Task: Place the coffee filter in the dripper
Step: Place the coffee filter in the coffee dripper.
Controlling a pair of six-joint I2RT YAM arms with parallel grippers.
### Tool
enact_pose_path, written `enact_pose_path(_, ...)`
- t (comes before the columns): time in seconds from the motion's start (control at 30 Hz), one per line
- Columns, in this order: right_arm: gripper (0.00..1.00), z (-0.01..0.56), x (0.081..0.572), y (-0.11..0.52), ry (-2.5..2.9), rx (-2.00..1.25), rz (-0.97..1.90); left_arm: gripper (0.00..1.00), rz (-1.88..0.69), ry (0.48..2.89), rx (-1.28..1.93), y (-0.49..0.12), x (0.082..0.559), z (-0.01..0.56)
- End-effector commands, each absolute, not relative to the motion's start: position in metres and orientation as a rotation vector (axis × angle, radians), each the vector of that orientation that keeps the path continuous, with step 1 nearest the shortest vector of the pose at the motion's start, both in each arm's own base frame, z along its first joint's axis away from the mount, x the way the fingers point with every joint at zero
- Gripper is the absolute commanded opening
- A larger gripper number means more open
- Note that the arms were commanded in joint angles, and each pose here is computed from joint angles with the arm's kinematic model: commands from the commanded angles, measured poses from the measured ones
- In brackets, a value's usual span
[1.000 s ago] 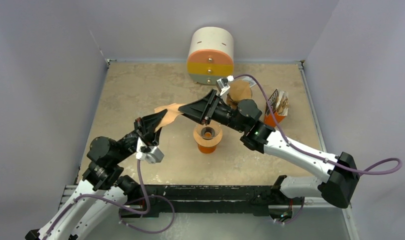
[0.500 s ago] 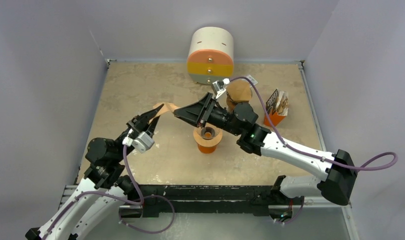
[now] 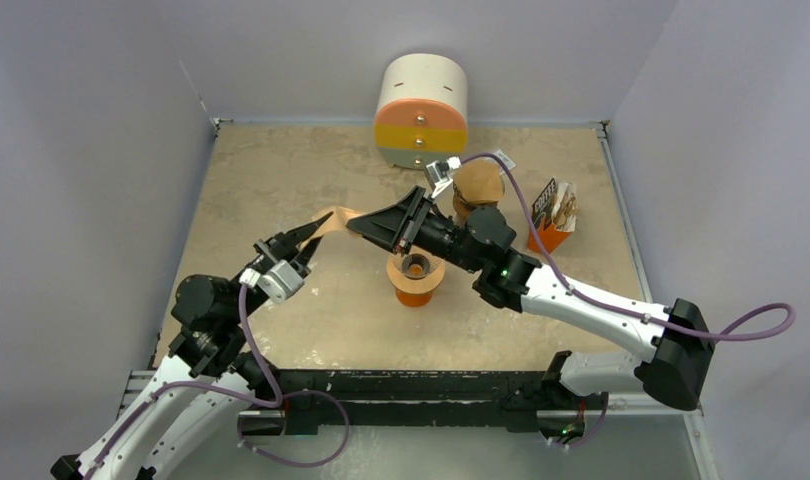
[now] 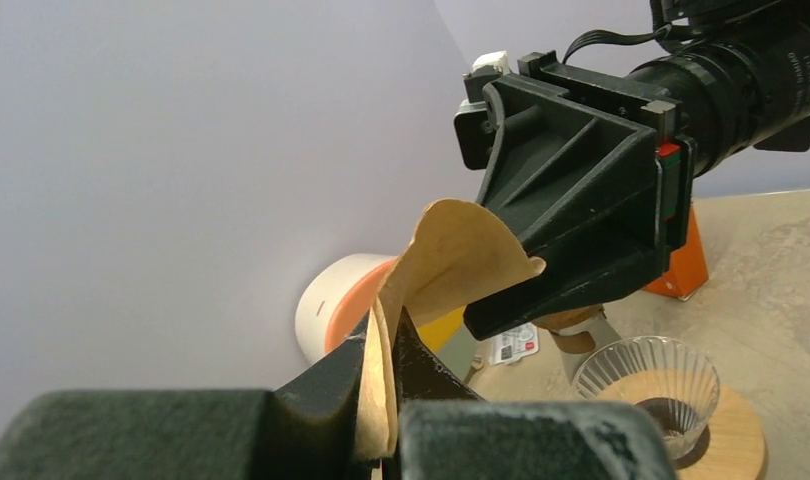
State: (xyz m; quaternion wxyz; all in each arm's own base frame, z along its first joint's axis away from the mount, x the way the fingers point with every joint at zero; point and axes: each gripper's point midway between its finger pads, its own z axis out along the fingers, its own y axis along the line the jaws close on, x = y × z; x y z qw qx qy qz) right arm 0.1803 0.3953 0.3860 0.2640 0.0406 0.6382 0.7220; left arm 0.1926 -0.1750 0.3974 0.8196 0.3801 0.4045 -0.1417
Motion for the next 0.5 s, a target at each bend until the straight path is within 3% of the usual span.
enact_pose_path(0.0, 0.31, 0.433, 0.174, 0.38, 1.557, 0.083, 1.986, 0.0, -0.376, 0.806, 0.803, -0.179, 0.178, 0.412)
enact_pose_path(0.47, 0.18, 0.442, 0.163, 0.373, 1.516, 0.055, 1.995, 0.0, -0.433, 0.816, 0.771, -0.179, 0.174, 0.413)
